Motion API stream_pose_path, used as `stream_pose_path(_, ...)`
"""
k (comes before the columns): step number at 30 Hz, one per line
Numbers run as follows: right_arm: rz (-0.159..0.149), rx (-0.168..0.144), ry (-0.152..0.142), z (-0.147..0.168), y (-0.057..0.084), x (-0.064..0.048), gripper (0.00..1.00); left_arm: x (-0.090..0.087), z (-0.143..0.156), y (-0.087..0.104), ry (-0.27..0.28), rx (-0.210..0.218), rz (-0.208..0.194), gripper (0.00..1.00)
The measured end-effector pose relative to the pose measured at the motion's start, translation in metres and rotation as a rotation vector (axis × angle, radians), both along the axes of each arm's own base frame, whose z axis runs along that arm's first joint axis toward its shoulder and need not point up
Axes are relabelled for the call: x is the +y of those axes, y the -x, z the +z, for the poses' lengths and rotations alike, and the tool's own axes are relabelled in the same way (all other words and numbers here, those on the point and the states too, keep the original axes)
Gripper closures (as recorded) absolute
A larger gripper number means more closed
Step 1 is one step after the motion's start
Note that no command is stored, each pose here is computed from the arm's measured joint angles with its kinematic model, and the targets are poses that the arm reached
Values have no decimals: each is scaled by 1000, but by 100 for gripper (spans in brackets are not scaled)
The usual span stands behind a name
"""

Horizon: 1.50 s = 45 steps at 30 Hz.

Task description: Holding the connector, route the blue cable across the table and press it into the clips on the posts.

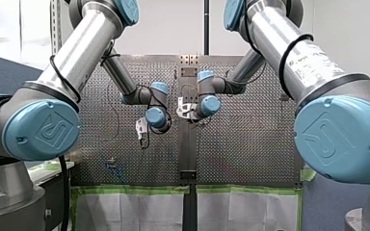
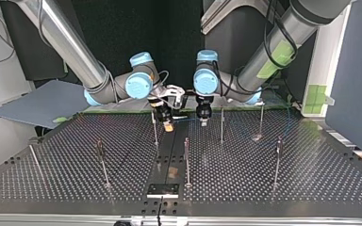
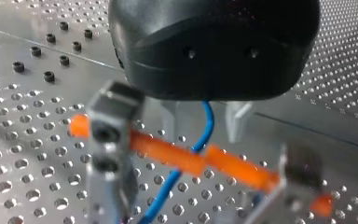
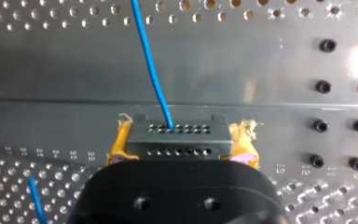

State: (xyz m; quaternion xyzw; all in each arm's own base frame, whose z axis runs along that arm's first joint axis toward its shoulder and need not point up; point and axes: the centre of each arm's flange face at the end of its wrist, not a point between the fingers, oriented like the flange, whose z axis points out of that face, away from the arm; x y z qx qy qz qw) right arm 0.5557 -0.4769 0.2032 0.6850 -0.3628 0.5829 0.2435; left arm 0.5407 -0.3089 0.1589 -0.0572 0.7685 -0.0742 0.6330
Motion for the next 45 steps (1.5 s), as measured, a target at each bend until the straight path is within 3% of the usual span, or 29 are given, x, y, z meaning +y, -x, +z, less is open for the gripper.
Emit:
stream_pose_path(1,0,0,0,0,0,0,100,0,0,0,-1,-1,6,27)
stream_pose_path(2,0,0,0,0,0,0,100,0,0,1,-2,-1,12,36)
stream_pose_path(3,0,0,0,0,0,0,100,0,0,1,-4,-2,18,36)
stream_pose_path(4,0,0,0,0,0,0,100,0,0,2,-5,-3,24,45)
stream_pose_path(5,0,0,0,0,0,0,100,0,0,2,-6,-3,29,61)
stream_pose_path(6,0,0,0,0,0,0,100,0,0,2,-7,-4,32,61)
stream_pose_path(8,0,0,0,0,0,0,100,-2,1,3,-7,-8,39,83)
stream_pose_path(9,0,0,0,0,0,0,100,-2,1,3,-7,-11,40,83)
stream_pose_path(11,0,0,0,0,0,0,100,-4,2,4,-4,-17,37,100)
stream_pose_path(24,-1,0,1,1,0,-1,100,-10,2,6,3,-21,18,100)
stream_pose_path(29,0,1,4,15,1,0,100,-7,11,11,15,-34,23,100)
stream_pose_path(38,11,-1,1,61,4,17,100,3,27,35,20,-25,22,100)
stream_pose_path(45,13,3,-3,94,13,30,100,4,54,48,15,-48,14,100)
